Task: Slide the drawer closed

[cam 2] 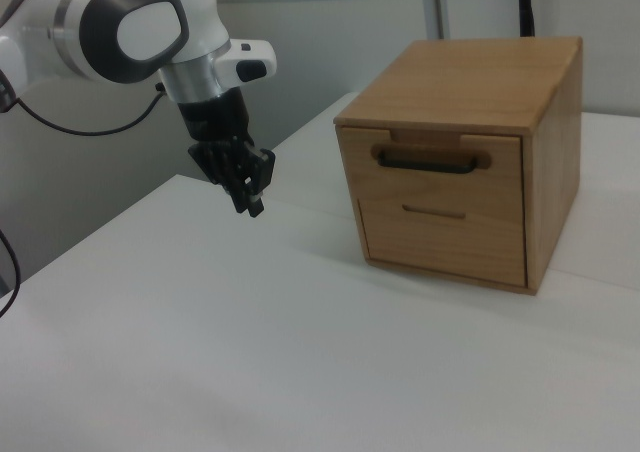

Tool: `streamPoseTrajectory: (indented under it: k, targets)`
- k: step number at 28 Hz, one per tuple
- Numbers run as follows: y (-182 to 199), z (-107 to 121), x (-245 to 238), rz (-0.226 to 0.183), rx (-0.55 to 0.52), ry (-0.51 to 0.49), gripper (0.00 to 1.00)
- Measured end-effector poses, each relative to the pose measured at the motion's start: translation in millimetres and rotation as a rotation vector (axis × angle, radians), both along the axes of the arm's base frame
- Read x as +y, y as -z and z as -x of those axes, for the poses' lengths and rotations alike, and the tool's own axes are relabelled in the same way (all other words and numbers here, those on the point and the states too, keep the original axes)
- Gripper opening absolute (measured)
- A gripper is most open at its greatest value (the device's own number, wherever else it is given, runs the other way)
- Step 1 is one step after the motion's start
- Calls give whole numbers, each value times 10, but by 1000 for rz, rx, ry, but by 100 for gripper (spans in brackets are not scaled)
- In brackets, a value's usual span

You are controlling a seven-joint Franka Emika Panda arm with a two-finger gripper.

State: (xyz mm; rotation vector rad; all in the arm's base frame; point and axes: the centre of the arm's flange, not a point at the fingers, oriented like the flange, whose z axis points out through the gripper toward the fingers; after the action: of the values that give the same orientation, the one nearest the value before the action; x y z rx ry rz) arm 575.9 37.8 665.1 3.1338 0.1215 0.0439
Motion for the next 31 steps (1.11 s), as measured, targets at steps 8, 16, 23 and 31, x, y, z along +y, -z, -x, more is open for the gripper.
streamPoseTrajectory:
  k: [8,16,23,31]
  targets:
    - [6,5,-17,1,6,3,59]
    - [6,4,-28,2,6,5,88]
    - [6,4,-29,3,6,5,100]
    - [7,3,-54,4,6,10,100]
